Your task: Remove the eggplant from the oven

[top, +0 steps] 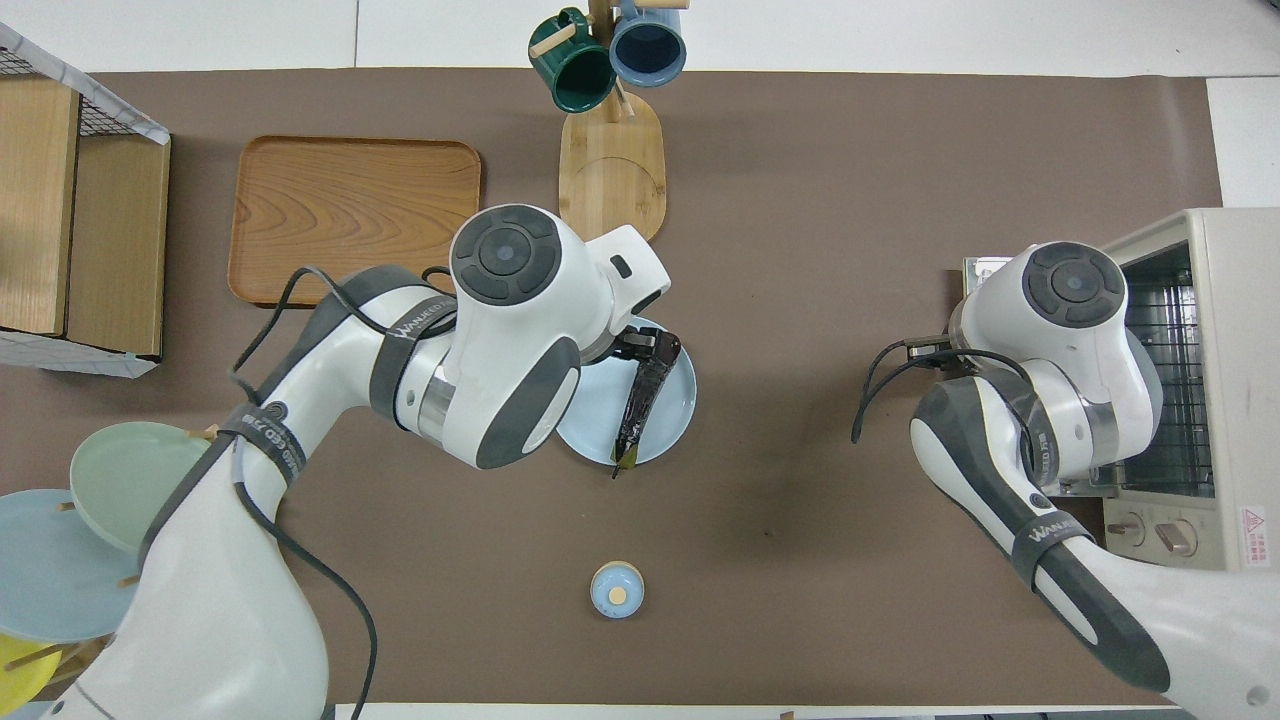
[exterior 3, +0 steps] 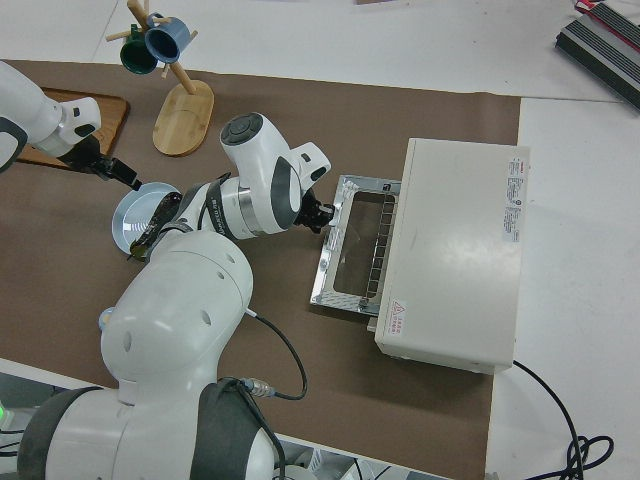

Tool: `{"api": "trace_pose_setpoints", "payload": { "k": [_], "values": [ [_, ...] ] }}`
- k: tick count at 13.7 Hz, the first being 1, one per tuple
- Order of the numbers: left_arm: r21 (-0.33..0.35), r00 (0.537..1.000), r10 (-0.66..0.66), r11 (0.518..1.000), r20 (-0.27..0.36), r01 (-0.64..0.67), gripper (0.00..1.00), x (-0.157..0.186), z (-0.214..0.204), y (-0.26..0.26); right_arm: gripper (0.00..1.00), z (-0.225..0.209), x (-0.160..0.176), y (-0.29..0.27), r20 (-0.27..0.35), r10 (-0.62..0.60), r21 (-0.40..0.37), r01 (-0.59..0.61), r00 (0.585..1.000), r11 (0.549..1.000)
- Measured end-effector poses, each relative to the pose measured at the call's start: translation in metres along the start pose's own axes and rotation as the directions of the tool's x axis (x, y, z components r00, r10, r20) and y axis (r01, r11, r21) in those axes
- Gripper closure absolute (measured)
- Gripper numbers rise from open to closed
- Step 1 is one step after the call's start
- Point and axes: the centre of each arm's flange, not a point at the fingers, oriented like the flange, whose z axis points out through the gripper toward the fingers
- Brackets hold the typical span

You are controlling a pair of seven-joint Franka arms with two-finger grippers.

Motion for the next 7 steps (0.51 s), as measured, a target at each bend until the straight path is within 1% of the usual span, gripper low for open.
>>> {"api": "trace_pose_setpoints", "payload": {
  "k": [2,4,7],
  "values": [
    [0.001,1.000,0.012,1.000,0.011,-0.012,0.00,0.000,0.023,0.007,0.99,0.002,-0.004,-0.001,-0.010,-0.030,-0.023,0.030,0.999,0.999],
    [0.004,1.000,0.017,1.000,0.019,-0.018,0.00,-0.001,0.035,0.007,0.99,0.002,-0.004,0.001,-0.018,-0.061,-0.057,0.059,0.998,0.997],
    [0.005,0.999,0.030,1.000,0.013,-0.030,0.00,-0.012,0.059,0.012,0.99,0.002,-0.005,0.001,-0.023,-0.088,-0.084,0.085,0.996,0.993]
  ]
}}
